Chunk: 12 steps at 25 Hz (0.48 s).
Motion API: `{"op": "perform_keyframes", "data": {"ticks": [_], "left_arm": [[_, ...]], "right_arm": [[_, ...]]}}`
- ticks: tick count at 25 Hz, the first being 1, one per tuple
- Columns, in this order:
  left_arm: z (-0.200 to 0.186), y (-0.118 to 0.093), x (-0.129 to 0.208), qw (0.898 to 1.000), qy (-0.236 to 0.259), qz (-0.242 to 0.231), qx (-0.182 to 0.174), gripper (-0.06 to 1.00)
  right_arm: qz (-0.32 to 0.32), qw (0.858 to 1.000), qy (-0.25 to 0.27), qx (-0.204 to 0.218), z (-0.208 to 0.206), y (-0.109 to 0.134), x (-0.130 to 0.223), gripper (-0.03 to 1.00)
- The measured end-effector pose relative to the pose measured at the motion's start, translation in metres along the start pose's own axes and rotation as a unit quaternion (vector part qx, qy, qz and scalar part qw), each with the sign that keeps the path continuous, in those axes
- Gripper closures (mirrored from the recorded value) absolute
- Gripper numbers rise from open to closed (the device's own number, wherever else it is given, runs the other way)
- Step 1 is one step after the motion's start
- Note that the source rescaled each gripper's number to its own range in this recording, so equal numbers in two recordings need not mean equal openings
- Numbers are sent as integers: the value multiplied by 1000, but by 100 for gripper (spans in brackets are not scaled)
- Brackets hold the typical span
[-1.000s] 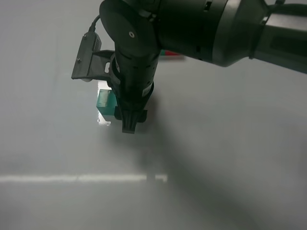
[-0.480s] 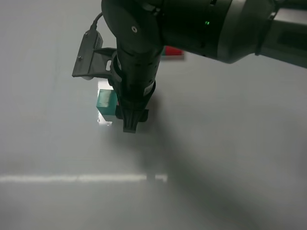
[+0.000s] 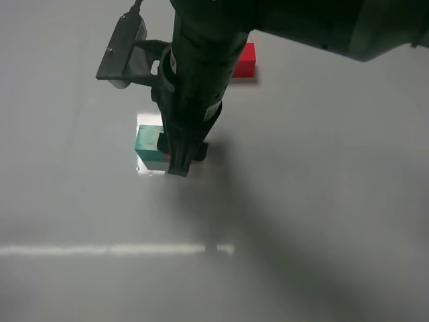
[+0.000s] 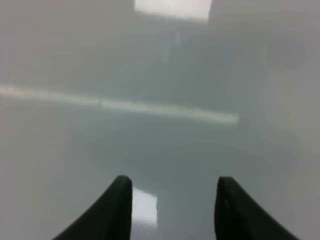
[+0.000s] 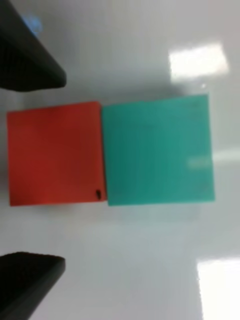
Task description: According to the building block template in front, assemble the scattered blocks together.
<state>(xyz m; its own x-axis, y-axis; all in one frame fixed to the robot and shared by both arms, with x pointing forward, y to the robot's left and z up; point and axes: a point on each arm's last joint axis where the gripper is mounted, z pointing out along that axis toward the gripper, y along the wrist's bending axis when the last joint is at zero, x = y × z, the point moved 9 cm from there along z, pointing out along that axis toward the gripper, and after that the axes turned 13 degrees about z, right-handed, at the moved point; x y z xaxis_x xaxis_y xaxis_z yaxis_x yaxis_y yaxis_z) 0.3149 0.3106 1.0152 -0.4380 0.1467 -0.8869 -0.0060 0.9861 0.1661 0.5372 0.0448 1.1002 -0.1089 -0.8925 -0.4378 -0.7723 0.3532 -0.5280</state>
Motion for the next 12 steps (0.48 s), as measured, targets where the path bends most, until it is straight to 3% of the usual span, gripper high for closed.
{"op": "perform_keyframes", "data": {"ticks": [6, 12], "left_arm": [[0, 0, 0, 1000, 0, 0, 0, 89], [0, 0, 0, 1000, 0, 0, 0, 89]], "right_arm": [[26, 999, -36, -11, -32, -6, -3, 25], [69, 996, -40, 31, -53, -34, 7, 25]]}}
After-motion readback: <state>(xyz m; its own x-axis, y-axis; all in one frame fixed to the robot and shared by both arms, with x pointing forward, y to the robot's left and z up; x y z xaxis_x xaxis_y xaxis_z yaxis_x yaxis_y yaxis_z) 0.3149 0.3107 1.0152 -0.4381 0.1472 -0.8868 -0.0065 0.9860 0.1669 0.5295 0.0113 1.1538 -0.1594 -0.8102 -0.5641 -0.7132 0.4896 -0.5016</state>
